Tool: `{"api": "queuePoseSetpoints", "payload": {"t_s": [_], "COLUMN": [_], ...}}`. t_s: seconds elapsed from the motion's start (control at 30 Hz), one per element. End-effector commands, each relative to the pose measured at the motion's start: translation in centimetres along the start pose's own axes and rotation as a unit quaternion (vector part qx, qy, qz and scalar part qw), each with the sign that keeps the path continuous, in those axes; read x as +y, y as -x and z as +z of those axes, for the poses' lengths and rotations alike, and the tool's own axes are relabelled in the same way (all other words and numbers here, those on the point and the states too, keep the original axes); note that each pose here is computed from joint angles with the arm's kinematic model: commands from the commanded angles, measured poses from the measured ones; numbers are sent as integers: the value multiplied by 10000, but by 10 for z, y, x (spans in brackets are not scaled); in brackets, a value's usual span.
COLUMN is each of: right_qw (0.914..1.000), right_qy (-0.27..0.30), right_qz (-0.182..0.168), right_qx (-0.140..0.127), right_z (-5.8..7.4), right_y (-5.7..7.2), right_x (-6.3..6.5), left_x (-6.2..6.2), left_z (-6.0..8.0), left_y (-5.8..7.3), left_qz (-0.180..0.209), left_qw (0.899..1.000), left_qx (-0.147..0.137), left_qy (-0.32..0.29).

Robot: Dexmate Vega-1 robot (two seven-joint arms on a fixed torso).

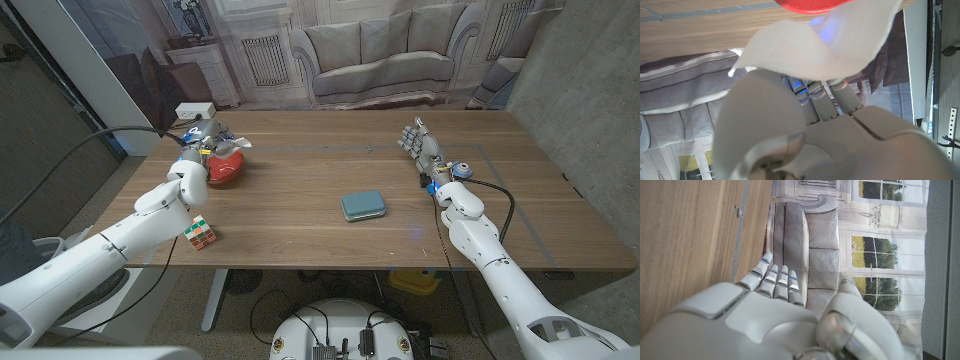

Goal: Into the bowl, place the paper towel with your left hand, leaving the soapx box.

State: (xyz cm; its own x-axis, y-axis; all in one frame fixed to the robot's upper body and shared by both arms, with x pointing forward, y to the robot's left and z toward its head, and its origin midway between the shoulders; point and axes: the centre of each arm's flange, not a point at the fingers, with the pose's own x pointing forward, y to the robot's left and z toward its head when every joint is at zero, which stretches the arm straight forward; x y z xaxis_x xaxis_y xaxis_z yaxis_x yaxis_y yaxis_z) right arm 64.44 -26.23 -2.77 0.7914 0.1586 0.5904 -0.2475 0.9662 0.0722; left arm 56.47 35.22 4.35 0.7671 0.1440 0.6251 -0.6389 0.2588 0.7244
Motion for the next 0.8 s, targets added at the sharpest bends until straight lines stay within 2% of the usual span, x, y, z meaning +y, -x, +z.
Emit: {"api": "queuePoseSetpoints", "payload": {"t_s": [0.03, 0.4, 0.8], "right_qw": [10000, 10000, 9999], "right_qy": [66, -4, -43], "right_qz": [1, -25, -95], "right_qx": [1, -26, -3], "right_z": [5, 0, -6], "right_y": [-2, -4, -1], "right_x": [4, 7, 7], "left_x": [1, 4, 1], "left_z": [-16, -28, -36], "left_y": [-10, -18, -22], "left_qz": [136, 214, 359], "left_qw": [9999, 9996, 9985], "left_qx": [67, 199, 302], "left_qy": [74, -22, -271]}}
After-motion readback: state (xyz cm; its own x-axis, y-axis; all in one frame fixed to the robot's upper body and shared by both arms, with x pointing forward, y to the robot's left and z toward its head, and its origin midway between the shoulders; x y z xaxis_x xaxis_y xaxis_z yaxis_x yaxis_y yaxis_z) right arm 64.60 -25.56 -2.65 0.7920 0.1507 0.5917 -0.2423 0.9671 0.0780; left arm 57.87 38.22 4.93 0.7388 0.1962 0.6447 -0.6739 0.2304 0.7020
